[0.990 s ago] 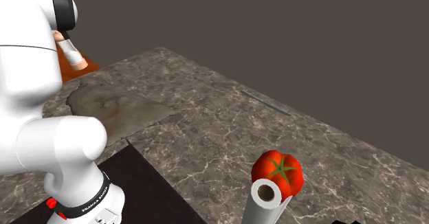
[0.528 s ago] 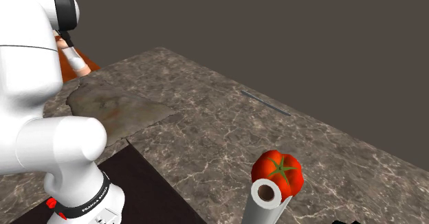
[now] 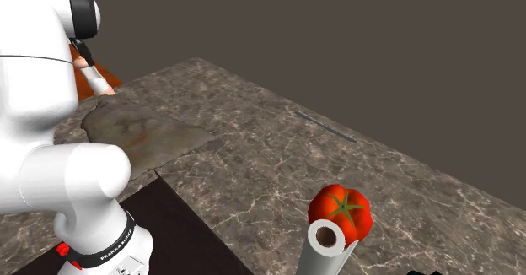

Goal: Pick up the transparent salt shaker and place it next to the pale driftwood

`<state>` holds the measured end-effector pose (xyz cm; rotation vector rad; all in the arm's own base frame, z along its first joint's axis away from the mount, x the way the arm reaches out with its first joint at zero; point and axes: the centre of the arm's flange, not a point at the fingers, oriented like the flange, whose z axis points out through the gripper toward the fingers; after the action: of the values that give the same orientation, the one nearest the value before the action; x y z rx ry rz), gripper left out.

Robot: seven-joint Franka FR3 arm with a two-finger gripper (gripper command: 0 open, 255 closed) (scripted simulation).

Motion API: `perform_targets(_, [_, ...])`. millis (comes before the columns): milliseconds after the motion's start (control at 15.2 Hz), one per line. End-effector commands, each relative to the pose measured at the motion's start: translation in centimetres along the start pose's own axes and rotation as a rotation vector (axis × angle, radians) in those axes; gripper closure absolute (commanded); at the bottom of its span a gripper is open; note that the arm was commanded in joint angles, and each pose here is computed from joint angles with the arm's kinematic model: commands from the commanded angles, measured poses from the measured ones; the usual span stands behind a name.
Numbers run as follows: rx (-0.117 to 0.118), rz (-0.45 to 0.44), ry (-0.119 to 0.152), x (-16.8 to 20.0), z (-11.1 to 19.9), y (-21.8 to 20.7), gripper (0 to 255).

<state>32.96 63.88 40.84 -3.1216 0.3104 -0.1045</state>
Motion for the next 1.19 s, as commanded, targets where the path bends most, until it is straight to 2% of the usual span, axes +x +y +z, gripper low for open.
perform_targets(0, [0.001, 0.000, 0.000, 0.0, 0.1, 0.0, 255])
perform_targets(264, [0.001, 0.000, 0.000, 0.0, 0.1, 0.0, 255])
perform_targets(330, [0.001, 0.000, 0.000, 0.0, 0.1, 0.0, 0])
perform_targets(660, [0.001, 0.000, 0.000, 0.0, 0.1, 0.0, 0])
perform_targets(924, [0.001, 0.000, 0.000, 0.0, -4.9, 0.0, 0])
perform_targets(1122, [0.001, 0.000, 0.000, 0.0, -4.9, 0.0, 0])
